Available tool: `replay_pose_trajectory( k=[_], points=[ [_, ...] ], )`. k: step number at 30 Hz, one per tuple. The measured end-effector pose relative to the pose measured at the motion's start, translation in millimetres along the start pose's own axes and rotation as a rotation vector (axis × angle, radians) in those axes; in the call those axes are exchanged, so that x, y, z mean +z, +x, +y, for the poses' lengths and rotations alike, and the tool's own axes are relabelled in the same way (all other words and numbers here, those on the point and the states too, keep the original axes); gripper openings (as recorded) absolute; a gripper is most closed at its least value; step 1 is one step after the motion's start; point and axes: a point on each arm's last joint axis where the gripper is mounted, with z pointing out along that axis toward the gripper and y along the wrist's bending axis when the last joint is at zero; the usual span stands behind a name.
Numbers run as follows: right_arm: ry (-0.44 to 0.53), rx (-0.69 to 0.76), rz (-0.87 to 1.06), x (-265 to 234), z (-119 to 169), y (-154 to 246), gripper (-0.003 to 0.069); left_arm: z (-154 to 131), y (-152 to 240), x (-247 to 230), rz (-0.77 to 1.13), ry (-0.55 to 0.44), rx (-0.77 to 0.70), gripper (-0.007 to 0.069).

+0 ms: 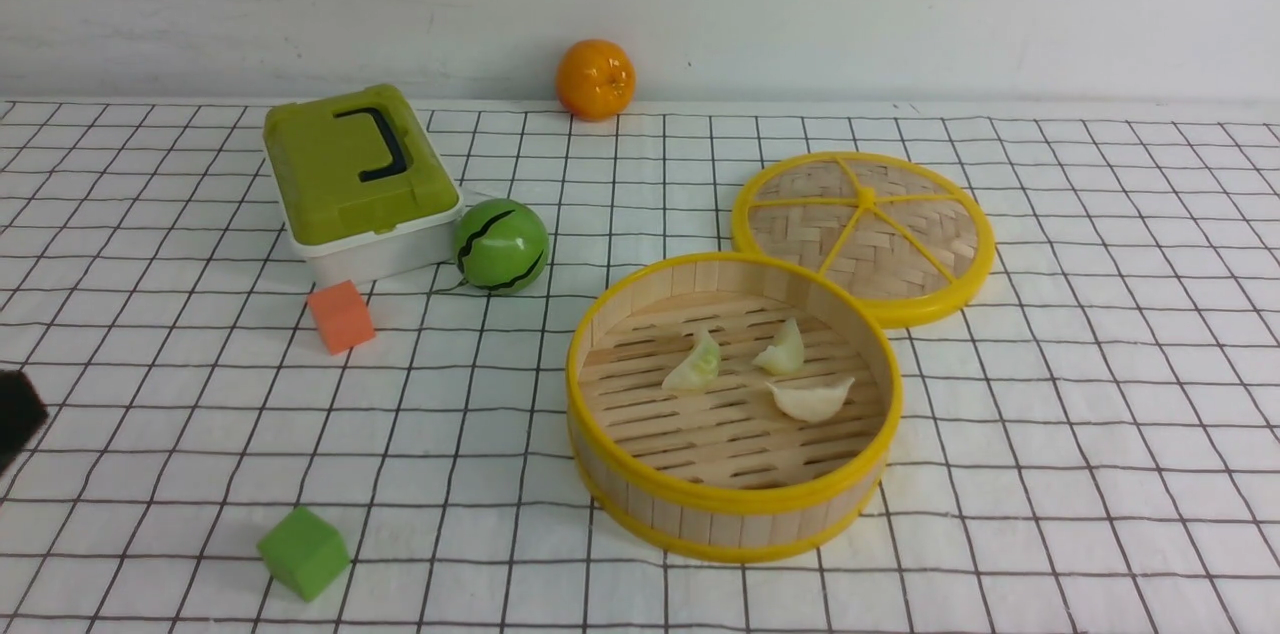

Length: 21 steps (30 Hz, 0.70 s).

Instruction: Put the dumplings into the steamer on the table with the white tablecloth.

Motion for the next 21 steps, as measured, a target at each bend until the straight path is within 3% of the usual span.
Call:
replay_pose_trajectory(
  k=[4, 9, 14, 21],
  points=[
    [0.0, 0.0, 0.0, 0, 0, 0, 0.0028, 16, 30, -11, -0.163, -0.117, -0.119, -0.0013],
    [0.0, 0.0, 0.0, 0, 0, 0, 0.0031, 29, 63, -20, -0.179, -0.246, -0.152, -0.0013],
    [0.0, 0.0, 0.0, 0, 0, 0, 0.0041, 35, 81, -25, -0.13, -0.317, -0.159, -0.0013],
    [0.0, 0.0, 0.0, 0, 0, 0, 0.0056, 39, 102, -27, 0.09, -0.387, -0.171, -0.0013]
  ],
)
